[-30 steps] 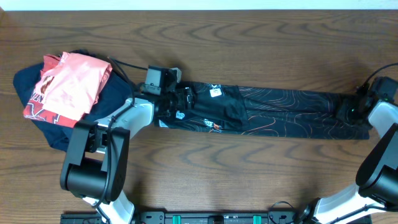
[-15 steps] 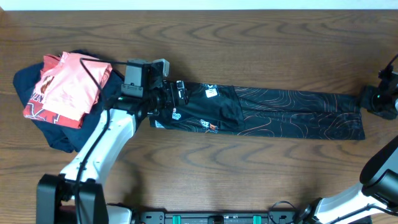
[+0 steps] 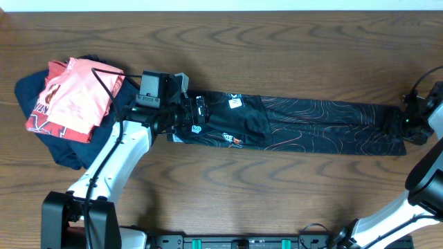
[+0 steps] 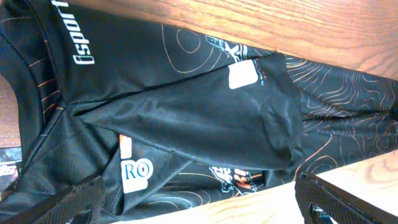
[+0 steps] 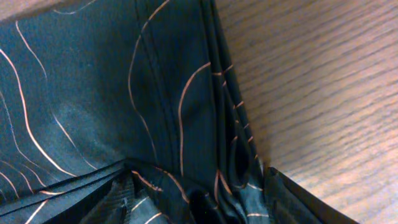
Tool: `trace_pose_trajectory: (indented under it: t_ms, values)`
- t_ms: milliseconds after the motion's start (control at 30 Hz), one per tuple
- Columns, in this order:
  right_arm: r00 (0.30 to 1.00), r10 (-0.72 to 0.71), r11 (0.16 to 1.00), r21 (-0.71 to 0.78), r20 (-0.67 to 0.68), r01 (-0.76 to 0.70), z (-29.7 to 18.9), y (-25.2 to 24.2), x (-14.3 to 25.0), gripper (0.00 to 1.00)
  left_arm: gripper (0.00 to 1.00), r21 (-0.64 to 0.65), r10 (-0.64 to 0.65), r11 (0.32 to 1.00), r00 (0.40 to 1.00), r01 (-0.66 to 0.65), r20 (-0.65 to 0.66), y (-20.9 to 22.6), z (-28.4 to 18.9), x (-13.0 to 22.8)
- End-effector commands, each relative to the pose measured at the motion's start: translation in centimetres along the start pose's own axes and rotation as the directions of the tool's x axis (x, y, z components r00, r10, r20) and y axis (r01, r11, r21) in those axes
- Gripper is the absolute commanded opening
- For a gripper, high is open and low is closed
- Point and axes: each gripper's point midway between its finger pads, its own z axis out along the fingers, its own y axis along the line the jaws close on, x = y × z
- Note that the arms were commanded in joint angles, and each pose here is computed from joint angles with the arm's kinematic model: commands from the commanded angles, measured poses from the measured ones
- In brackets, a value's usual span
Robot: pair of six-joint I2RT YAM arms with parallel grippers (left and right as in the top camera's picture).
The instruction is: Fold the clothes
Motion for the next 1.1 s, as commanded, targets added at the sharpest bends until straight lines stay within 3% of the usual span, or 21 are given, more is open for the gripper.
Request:
trace_pose_trajectory:
  t_ms: [0,300,367,667,867,1067]
  values:
    - [0.996,-0.001,1.0,0.014,-0.091,0.002,2.3,-0.8,2.3,0.59,0.98,0.006,0.005,1.0,1.0,-0.004,-0.013,-0.1,0.1,0.3]
    - [0.995,0.0,1.0,0.014,-0.099,0.001,2.2,-0.8,2.5,0.07,0.98,0.004,0.003,1.0,1.0,-0.003,-0.017,0.0,0.1,0.4]
    - [0.996,0.0,1.0,0.026,-0.093,0.002,1.7,-1.0,2.3,0.01,0.98,0.003,0.001,1.0,1.0,-0.001,-0.02,0.0,0.1,0.5]
    - [0.999,0.051,0.996,0.078,-0.004,-0.051,-4.0,-0.1,0.4,0.01,0.98,0.002,0.0,1.0,1.0,0.0,-0.023,0.0,0.1,0.5]
    - [1.0,-0.028,0.998,0.051,-0.013,0.029,-6.6,5.6,1.0,0.01,0.98,-0.002,-0.005,1.0,0.999,0.005,-0.032,0.1,0.0,0.8]
    - [0.988,-0.104,0.994,0.02,-0.11,0.107,-6.8,12.3,3.9,0.01,0.98,-0.007,-0.012,1.0,0.999,0.012,-0.048,0.3,0.0,1.2]
